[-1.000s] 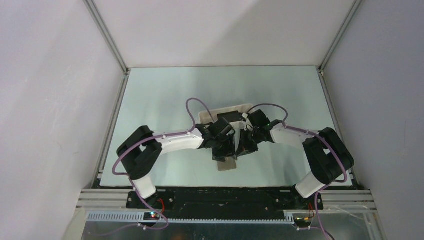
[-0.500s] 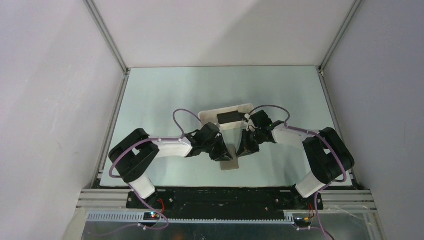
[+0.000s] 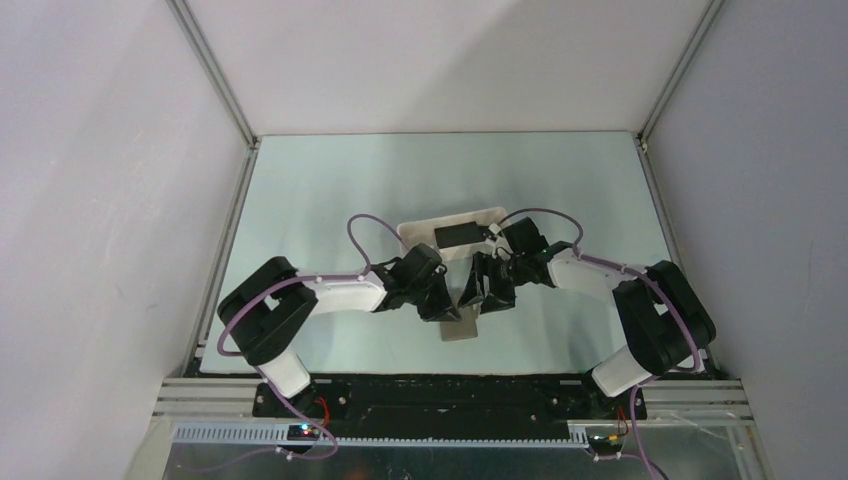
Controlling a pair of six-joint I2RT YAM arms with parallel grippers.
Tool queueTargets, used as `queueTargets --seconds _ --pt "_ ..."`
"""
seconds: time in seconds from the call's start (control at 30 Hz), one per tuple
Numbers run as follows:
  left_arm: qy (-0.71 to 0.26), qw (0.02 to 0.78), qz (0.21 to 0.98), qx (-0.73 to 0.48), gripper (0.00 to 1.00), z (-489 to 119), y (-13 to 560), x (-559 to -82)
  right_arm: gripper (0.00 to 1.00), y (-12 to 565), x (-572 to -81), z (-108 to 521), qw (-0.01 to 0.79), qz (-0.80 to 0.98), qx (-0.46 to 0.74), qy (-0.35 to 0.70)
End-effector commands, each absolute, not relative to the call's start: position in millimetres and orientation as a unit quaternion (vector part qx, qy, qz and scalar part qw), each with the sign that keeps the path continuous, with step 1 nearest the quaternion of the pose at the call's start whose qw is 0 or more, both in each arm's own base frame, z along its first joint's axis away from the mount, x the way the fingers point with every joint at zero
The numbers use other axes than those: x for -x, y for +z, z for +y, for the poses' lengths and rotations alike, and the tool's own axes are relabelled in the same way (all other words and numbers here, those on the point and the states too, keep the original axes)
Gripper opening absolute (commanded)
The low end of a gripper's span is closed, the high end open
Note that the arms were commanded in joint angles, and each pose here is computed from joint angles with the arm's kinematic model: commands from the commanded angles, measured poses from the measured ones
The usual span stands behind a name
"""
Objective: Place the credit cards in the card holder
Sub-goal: Close the card holder at the center of the board.
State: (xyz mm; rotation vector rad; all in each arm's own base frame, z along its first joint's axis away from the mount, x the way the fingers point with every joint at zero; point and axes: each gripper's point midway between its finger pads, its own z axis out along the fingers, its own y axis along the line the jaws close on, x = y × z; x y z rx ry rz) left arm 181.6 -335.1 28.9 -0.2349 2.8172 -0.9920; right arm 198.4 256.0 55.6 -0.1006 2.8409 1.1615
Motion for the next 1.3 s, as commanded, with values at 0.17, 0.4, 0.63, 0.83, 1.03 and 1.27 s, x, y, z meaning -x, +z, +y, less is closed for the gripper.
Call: queueTargets --seconds 0.17,0.4,0.63,0.83,1.03,1.27 --pt "-0.339 0.097 0.935 0.048 0.33 -333.8 50.0 -187.9 0.68 82.9 -205.8 264.5 0.052 0.902 0.033 0.428" --pt "-0.375 0.090 0.921 0.055 0.45 -323.2 60.9 -185.5 0.67 85.0 -206.4 264.5 0.049 0.898 0.032 0.436" --pt "-0.358 0.097 0.926 0.074 0.25 -304.3 47.9 -187.7 0.64 84.4 -206.9 264.3 0.046 0.894 0.027 0.445" --pt "-0.354 0.084 0.930 0.059 0.12 -314.8 40.6 -190.2 0.63 81.5 -205.7 264.4 0.041 0.894 0.026 0.446" --pt "-0.307 0.075 0.947 0.054 0.07 -313.4 26.7 -188.1 0.62 81.7 -204.5 263.9 0.042 0.894 0.026 0.446" --pt "-0.279 0.058 0.957 0.049 0.01 -321.7 13.6 -180.0 0.57 68.3 -203.2 266.1 0.037 0.900 0.032 0.433"
